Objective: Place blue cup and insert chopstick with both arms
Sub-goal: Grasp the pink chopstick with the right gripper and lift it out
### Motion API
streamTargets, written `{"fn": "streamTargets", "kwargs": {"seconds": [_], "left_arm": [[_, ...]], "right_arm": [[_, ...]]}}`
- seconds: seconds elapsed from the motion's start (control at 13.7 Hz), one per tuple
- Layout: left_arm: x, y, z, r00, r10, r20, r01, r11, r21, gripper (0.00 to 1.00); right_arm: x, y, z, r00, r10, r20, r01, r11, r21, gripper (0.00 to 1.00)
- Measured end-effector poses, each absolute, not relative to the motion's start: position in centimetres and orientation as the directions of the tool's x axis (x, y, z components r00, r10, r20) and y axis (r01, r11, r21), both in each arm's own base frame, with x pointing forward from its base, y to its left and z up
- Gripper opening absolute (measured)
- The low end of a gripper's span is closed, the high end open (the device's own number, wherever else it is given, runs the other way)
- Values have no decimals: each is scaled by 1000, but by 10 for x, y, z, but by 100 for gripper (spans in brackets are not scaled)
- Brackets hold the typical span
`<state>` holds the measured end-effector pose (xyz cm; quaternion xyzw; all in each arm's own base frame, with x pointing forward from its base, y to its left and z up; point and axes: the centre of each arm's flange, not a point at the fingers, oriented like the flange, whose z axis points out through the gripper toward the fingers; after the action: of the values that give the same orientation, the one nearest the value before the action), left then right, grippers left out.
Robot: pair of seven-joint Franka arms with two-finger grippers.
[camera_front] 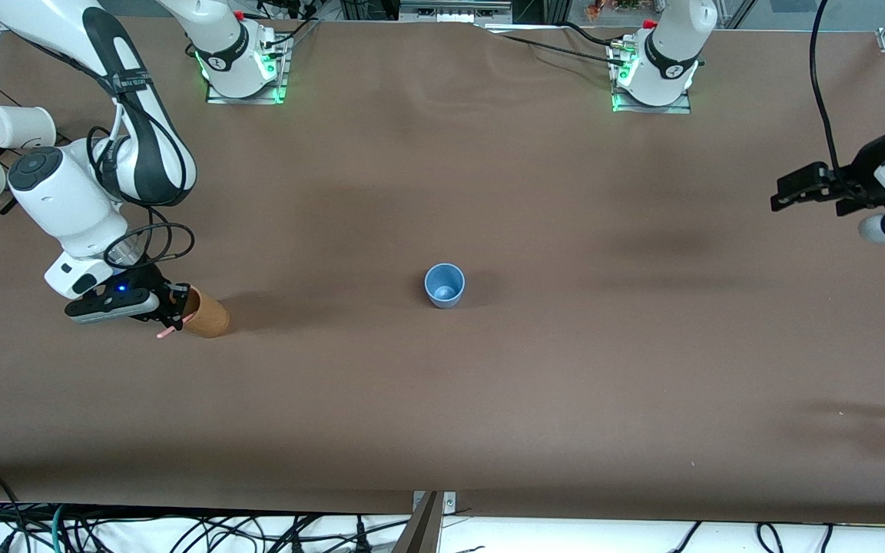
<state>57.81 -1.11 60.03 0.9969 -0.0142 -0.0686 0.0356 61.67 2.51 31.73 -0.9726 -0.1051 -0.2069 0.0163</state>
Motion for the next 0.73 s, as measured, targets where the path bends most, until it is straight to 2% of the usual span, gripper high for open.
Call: {"fn": "streamTargets", "kwargs": {"seconds": [0.37,0.73], "left_arm": [[565,-13,594,987,-43,-158,-31,-997,74,100],[565,-15,590,985,-49,-164,-37,-996,75,100]], "right_arm": [[627,25,337,871,199,449,212,-977,22,7],[626,27,394,842,213,496,226,-973,34,7]]}}
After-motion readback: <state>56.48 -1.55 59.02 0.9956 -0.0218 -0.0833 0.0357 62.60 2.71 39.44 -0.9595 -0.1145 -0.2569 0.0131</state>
